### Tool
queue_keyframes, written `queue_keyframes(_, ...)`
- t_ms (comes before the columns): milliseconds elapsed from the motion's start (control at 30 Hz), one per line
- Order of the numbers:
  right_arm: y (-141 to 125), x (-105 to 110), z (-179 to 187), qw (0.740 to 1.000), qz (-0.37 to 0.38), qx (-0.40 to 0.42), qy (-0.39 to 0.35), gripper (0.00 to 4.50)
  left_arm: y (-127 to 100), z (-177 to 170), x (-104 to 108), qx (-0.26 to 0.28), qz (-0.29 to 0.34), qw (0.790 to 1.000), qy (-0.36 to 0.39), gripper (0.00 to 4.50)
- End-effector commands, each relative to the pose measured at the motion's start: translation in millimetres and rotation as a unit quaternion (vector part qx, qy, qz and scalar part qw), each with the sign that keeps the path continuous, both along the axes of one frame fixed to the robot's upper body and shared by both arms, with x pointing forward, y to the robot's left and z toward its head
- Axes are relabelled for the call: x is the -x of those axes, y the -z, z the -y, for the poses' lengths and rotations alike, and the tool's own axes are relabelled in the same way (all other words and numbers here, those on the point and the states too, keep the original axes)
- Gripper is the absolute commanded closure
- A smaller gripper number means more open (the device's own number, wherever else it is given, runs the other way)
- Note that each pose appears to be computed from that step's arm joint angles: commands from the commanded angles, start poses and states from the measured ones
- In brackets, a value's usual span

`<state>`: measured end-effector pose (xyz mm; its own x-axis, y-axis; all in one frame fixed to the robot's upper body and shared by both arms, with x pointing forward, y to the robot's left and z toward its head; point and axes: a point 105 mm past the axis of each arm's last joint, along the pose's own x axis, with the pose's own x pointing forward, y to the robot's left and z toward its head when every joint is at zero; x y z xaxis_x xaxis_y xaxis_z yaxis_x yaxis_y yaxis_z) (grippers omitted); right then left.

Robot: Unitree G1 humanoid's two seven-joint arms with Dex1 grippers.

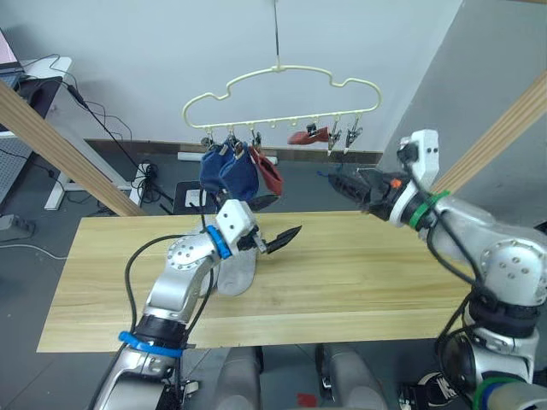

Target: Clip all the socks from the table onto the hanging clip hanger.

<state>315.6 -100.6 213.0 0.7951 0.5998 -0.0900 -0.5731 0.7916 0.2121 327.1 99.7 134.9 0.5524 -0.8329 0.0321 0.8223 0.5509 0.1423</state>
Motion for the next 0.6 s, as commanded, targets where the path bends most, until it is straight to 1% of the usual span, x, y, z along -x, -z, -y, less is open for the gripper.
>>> queue_keyframes(33, -11.3, 2.9, -4.3, 0.995, 0.088, 0.043, 0.018, 0.00, -22.2, -11.2, -0.1, 0.060, -0.053, 0.996, -0.026, 0.02)
queue_keyframes(67, -10.7, 2.2, -4.1, 0.993, 0.101, 0.055, 0.027, 0.00, -22.7, -14.4, -0.8, 0.065, -0.073, 0.995, -0.035, 0.02)
queue_keyframes(100, -10.1, 0.4, -3.8, 0.989, 0.120, 0.070, 0.040, 0.00, -18.9, -20.1, -3.5, 0.050, -0.100, 0.992, -0.062, 0.02)
queue_keyframes(167, -9.9, -3.9, -3.1, 0.984, 0.144, 0.076, 0.070, 0.00, -20.7, -33.8, -8.1, 0.013, -0.086, 0.987, -0.136, 0.02)
queue_keyframes(200, -9.7, -5.2, -5.2, 0.981, 0.158, 0.082, 0.076, 0.00, -23.2, -36.2, -4.7, 0.007, -0.088, 0.986, -0.138, 0.02)
queue_keyframes(233, -9.5, -5.6, -6.6, 0.979, 0.166, 0.085, 0.078, 0.00, -25.3, -36.0, -1.2, 0.007, -0.091, 0.987, -0.133, 0.02)
queue_keyframes(300, -10.2, -10.5, -7.5, 0.971, 0.195, 0.101, 0.098, 0.00, -36.4, -34.4, 14.3, 0.019, -0.091, 0.993, -0.074, 0.02)
queue_keyframes(333, -10.3, -11.9, -8.2, 0.968, 0.203, 0.099, 0.107, 0.00, -41.4, -34.7, 21.8, 0.017, -0.080, 0.996, -0.048, 0.02)
queue_keyframes(367, -11.3, -12.9, -8.4, 0.966, 0.212, 0.095, 0.117, 0.17, -50.0, -34.2, 31.1, 0.035, -0.074, 0.996, -0.015, 0.00)
queue_keyframes(400, -11.8, -13.8, -10.0, 0.965, 0.217, 0.089, 0.121, 0.37, -58.7, -35.4, 36.9, 0.044, -0.055, 0.998, 0.001, 0.00)
queue_keyframes(433, -12.5, -14.8, -11.5, 0.963, 0.222, 0.084, 0.125, 0.63, -64.4, -36.4, 40.4, 0.041, -0.036, 0.998, 0.008, 0.00)
queue_keyframes(500, -14.3, -16.6, -13.3, 0.960, 0.232, 0.082, 0.132, 1.29, -71.7, -36.9, 44.0, 0.034, -0.007, 0.999, 0.014, 0.00)
queue_keyframes(600, -17.2, -19.1, -14.7, 0.956, 0.243, 0.079, 0.144, 1.29, -79.7, -34.7, 47.4, 0.032, 0.023, 0.999, 0.021, 0.00)
